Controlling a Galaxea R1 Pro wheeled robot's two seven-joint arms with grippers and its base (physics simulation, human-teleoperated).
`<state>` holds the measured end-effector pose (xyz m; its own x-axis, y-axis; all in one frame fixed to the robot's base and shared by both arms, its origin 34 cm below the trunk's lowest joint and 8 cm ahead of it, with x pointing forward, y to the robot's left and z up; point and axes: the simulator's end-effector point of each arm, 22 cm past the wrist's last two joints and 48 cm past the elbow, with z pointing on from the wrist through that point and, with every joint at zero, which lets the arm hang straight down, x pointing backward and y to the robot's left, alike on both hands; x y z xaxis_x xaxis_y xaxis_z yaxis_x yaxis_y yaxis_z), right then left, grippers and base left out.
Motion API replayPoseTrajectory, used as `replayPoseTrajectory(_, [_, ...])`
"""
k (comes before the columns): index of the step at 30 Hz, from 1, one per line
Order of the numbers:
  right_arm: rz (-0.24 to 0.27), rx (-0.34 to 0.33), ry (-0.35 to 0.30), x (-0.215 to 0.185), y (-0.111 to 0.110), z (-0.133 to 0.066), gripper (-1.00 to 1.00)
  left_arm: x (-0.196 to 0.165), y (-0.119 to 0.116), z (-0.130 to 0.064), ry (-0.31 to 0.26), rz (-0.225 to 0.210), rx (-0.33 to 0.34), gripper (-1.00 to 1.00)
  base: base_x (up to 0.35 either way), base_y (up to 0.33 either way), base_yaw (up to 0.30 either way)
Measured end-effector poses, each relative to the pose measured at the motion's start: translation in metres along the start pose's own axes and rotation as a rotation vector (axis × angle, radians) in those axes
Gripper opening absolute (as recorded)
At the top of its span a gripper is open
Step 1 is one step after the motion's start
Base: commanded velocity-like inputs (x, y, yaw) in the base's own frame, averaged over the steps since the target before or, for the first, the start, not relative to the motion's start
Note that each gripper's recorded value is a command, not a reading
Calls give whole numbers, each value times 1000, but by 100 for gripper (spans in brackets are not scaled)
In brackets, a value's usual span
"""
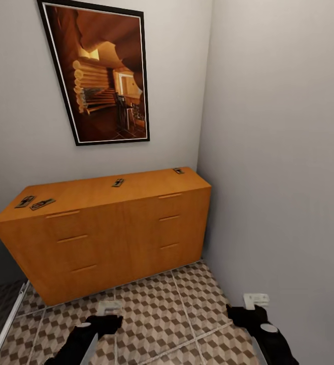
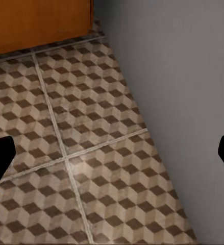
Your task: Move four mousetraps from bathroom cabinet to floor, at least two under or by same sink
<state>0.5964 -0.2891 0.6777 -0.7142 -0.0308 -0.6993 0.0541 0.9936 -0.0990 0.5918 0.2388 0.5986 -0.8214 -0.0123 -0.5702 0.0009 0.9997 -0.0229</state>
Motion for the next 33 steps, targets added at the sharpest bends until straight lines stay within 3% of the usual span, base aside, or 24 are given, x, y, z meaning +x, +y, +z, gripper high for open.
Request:
replayPoseTrajectory(3, [-7,14,-108,-60,4,-10,100,-62,-10,-11,-58,-5,15,100,0,0,0])
replayPoseTrajectory(9, [-50,12,-216,-145,26,-19,100,-144,-30,-41,-145,-12,46,100,0,0,0])
replayPoseTrajectory(16, [-31,74,-351,-245,35,-41,100,-255,-51,-102,-307,-12,81,100,0,0,0])
replayPoseTrajectory(19, [14,106,-414,-290,46,-58,100,-308,-54,-138,-382,-6,87,100,0,0,0])
replayPoseTrajectory(20, [30,128,-439,-309,49,-67,100,-332,-54,-154,-410,-3,88,100,0,0,0])
replayPoseTrajectory(21, [34,168,-485,-342,56,-85,100,-371,-53,-183,-443,4,85,100,0,0,0])
replayPoseTrajectory(23, [24,184,-538,-378,63,-105,100,-413,-54,-213,-496,10,85,100,0,0,0])
replayPoseTrajectory(26, [6,196,-582,-421,68,-127,100,-450,-54,-243,-552,15,83,100,0,0,0])
replayPoseTrajectory(32, [-12,185,-601,-477,78,-156,100,-498,-51,-289,-641,16,64,100,0,0,0])
replayPoseTrajectory(33, [-6,162,-607,-499,83,-166,100,-516,-48,-308,-680,13,51,100,0,0,0])
